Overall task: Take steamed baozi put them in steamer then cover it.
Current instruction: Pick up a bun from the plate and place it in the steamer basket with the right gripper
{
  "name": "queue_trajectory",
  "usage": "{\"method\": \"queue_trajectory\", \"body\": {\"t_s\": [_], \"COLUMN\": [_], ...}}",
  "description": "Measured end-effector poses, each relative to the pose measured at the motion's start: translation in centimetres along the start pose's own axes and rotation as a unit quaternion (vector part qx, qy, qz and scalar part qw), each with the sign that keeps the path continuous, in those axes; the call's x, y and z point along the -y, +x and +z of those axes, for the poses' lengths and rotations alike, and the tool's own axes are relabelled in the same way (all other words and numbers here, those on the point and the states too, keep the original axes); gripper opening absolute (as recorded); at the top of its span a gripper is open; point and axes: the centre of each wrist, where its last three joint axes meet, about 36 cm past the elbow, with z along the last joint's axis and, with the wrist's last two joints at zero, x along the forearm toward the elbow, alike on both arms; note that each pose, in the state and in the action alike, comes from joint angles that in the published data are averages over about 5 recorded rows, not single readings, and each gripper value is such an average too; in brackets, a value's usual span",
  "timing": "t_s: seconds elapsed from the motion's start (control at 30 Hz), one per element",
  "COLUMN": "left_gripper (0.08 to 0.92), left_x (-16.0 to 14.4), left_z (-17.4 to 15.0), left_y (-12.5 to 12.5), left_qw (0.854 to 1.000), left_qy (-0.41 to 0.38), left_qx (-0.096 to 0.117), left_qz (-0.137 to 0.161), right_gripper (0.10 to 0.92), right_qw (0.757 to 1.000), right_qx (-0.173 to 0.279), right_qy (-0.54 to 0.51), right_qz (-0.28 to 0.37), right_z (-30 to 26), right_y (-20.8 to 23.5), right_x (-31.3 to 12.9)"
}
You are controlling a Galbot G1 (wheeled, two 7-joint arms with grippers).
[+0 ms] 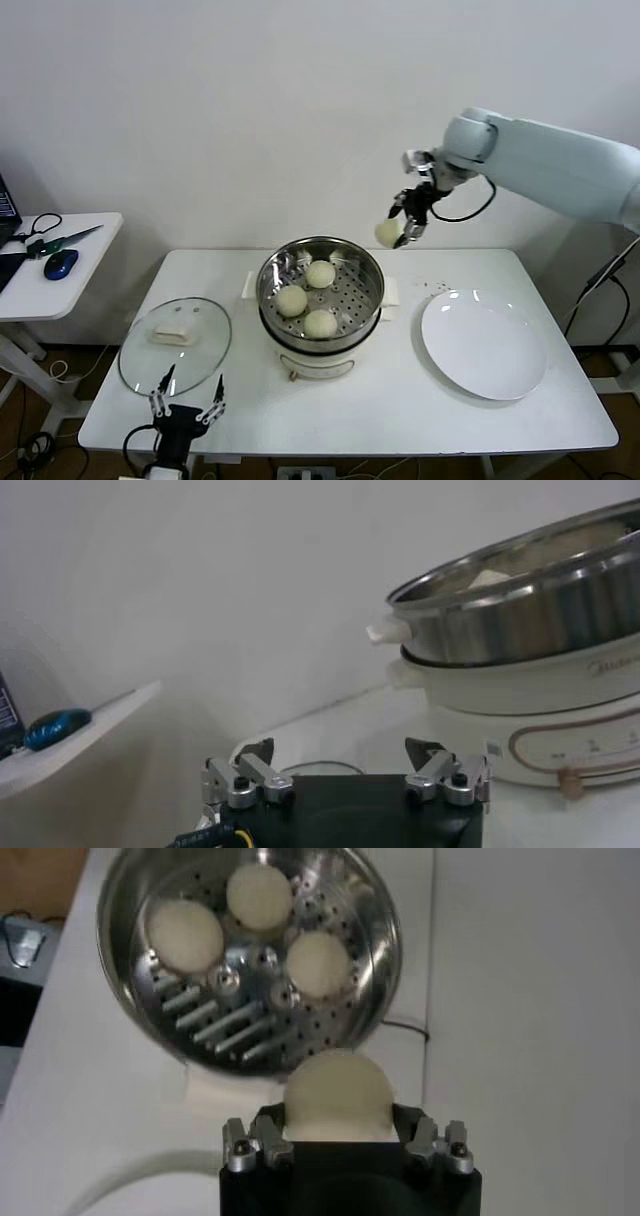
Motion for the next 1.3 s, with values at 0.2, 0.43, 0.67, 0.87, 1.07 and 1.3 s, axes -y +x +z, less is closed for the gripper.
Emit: {"method": "queue_trajectory", "body": {"t_s": [0.2,0.43,0.67,0.87,1.07,1.3], "left_gripper": [0.823,0.823,0.823,0.823,0.823,0.823], "left_x": [0.0,-0.1,-0.1,0.0,0.2,0.2], "left_z": [-0.4,-0.5,-0.3,-0.1,0.0,-0.1], "left_y": [-0.4,-0.5,-0.5,-0.7,-0.9,-1.2], "left_qw": [1.000,1.000,1.000,1.000,1.000,1.000], "left_qy": [-0.002,-0.004,-0.004,-0.004,-0.003,-0.003], "left_qx": [0.006,0.008,0.006,0.005,0.004,0.005], "left_qz": [0.004,0.007,0.007,0.009,0.009,0.008], "right_gripper": [0.696,0.703,0.704,0.707,0.728,0.816], "right_qw": [0.999,0.998,0.996,0.996,0.995,0.995], "right_qx": [-0.013,-0.031,-0.043,-0.051,-0.056,-0.054], "right_qy": [0.016,0.029,0.036,0.035,0.034,0.033], "right_qz": [-0.025,-0.048,-0.065,-0.071,-0.077,-0.077], "right_z": [-4.2,-6.3,-6.9,-6.7,-6.2,-6.0], "right_y": [-2.8,-6.4,-9.7,-11.9,-13.6,-14.1], "right_x": [-0.4,-1.5,-2.3,-2.7,-3.2,-3.4]}}
